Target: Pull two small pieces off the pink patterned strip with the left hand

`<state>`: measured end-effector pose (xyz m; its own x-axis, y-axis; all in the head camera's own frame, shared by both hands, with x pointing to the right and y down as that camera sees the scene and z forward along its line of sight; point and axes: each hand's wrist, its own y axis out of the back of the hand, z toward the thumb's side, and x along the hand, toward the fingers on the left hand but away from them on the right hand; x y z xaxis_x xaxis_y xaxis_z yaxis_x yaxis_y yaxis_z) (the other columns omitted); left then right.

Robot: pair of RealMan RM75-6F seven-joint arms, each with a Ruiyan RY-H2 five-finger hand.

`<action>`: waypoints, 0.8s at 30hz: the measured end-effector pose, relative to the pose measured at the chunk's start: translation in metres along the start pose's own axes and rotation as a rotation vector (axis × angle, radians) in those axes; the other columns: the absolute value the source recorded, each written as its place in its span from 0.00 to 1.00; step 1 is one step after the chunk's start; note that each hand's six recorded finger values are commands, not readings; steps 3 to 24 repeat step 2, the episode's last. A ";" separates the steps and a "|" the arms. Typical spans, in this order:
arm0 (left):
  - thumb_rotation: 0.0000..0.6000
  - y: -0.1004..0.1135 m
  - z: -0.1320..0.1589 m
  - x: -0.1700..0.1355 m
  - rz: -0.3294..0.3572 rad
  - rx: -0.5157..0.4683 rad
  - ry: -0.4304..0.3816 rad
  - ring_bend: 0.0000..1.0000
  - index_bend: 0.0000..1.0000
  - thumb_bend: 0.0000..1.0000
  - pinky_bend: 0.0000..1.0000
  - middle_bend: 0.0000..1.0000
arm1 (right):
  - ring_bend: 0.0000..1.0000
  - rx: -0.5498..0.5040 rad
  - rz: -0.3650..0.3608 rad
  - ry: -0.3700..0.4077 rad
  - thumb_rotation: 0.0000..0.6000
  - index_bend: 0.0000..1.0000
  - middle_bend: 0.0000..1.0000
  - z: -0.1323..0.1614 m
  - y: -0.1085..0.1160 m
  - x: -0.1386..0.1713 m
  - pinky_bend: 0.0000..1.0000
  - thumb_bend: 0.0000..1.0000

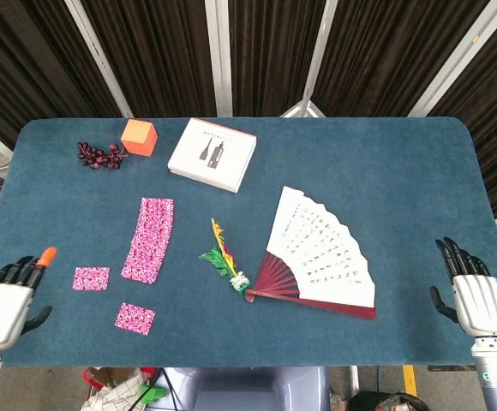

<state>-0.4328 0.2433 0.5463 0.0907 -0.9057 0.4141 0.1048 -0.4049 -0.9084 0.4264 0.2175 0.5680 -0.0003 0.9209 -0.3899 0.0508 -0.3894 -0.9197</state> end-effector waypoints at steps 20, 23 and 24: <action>1.00 0.001 -0.004 -0.005 0.022 -0.027 0.023 0.03 0.09 0.25 0.14 0.07 | 0.16 -0.002 -0.001 -0.002 1.00 0.01 0.09 0.000 0.000 0.000 0.23 0.43; 1.00 0.001 -0.004 -0.005 0.022 -0.027 0.023 0.03 0.09 0.25 0.14 0.07 | 0.16 -0.002 -0.001 -0.002 1.00 0.01 0.09 0.000 0.000 0.000 0.23 0.43; 1.00 0.001 -0.004 -0.005 0.022 -0.027 0.023 0.03 0.09 0.25 0.14 0.07 | 0.16 -0.002 -0.001 -0.002 1.00 0.01 0.09 0.000 0.000 0.000 0.23 0.43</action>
